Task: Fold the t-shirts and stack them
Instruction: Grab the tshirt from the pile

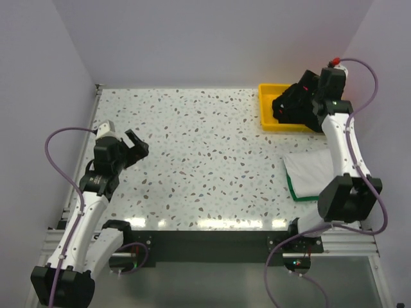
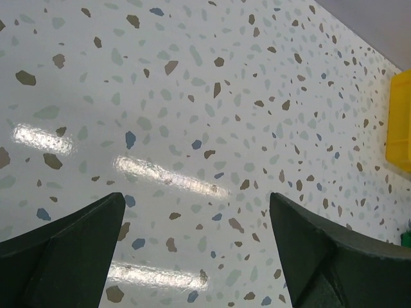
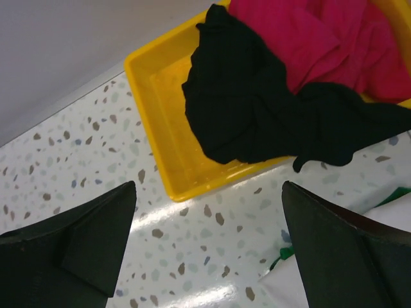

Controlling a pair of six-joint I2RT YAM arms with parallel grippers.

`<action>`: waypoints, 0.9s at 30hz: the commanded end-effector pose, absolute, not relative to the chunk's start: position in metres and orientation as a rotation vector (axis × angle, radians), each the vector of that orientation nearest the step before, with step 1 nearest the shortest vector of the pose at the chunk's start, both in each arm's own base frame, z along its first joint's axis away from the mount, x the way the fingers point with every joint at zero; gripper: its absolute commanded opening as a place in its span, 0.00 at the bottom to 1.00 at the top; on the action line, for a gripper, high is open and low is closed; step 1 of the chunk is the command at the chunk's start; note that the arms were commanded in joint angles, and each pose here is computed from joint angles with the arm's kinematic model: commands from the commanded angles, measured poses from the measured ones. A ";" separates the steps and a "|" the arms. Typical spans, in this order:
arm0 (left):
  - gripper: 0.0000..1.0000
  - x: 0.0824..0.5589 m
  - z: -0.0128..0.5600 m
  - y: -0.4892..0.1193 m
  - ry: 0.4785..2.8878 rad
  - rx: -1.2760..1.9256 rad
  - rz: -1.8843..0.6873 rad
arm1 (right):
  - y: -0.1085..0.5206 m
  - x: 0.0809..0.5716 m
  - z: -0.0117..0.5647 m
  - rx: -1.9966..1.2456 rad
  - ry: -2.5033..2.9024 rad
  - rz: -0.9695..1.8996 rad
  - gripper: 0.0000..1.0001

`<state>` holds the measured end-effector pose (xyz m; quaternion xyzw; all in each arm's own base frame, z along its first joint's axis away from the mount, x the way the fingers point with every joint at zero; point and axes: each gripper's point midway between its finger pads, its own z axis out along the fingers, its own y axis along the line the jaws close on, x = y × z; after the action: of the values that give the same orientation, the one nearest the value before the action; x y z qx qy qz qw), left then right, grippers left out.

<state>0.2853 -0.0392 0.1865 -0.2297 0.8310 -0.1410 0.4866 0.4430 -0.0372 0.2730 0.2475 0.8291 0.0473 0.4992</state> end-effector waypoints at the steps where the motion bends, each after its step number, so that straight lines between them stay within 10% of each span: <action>1: 1.00 0.290 0.193 -0.042 1.987 -0.520 -0.370 | -0.071 0.454 0.259 0.592 2.125 -0.136 0.99; 19: 1.00 0.291 0.185 -0.049 2.028 -0.502 -0.397 | -0.095 0.528 0.168 0.577 2.284 -0.308 0.72; 27: 1.00 0.288 0.189 -0.044 2.010 -0.516 -0.376 | -0.105 0.542 0.185 0.604 2.165 -0.335 0.06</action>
<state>0.2844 -0.0479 0.1793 -0.2188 0.8388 -0.1584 0.4726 0.5244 -0.0931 0.1461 0.2247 0.8982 -0.1243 0.3567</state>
